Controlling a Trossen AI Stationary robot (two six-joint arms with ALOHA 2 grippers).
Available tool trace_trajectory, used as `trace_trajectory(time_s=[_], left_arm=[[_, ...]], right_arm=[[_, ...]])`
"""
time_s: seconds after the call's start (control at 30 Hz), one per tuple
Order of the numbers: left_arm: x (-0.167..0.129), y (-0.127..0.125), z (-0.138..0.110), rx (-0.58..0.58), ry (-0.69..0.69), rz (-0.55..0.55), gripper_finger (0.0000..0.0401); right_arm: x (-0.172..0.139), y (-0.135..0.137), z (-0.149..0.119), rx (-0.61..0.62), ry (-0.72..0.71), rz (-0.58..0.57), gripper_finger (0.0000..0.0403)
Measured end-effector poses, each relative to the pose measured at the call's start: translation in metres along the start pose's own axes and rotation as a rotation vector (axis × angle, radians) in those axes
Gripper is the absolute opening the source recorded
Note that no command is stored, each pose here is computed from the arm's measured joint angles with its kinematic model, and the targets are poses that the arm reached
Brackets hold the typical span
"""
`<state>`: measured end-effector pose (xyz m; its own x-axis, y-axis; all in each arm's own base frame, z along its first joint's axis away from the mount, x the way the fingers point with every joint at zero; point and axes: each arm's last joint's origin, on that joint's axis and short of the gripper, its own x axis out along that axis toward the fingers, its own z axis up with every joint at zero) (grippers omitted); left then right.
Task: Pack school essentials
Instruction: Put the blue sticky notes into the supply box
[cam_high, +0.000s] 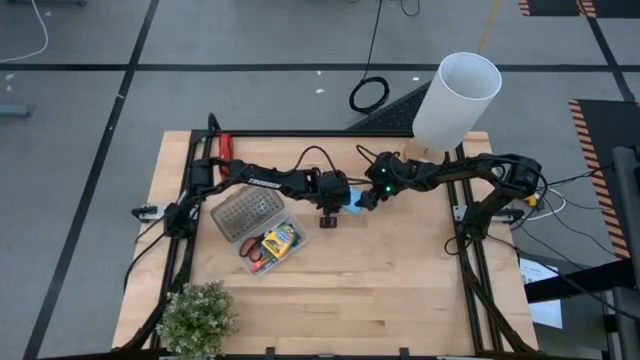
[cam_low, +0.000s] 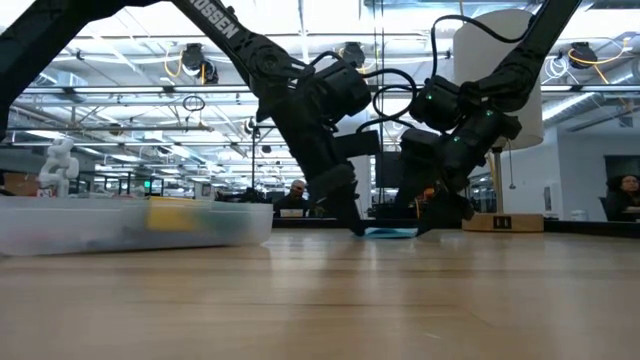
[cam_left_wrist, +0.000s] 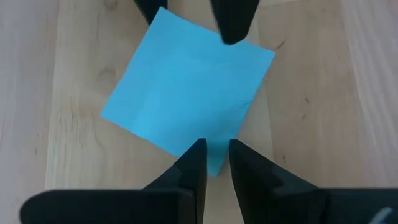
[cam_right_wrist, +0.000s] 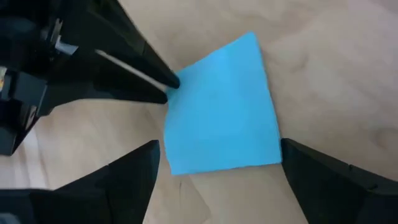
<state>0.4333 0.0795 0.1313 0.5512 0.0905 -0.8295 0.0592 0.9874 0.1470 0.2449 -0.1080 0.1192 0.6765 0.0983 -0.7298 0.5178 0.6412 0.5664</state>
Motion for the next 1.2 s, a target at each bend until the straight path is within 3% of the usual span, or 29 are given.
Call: trace_trajectory(time_s=[0.53, 0.9, 1.2], left_arm=[[-0.002, 0.0, -0.006, -0.002, 0.071, -0.014, 0.0069], [-0.002, 0.0, -0.007, -0.003, 0.077, -0.011, 0.0069], [-0.002, 0.001, -0.007, -0.004, 0.077, -0.008, 0.0069]], right_arm=[[-0.006, 0.006, -0.001, -0.071, 0.037, 0.099, 0.028], [-0.01, 0.006, -0.006, -0.238, 0.073, 0.085, 0.0278], [-0.01, 0.005, -0.007, -0.16, 0.092, 0.074, 0.0278]])
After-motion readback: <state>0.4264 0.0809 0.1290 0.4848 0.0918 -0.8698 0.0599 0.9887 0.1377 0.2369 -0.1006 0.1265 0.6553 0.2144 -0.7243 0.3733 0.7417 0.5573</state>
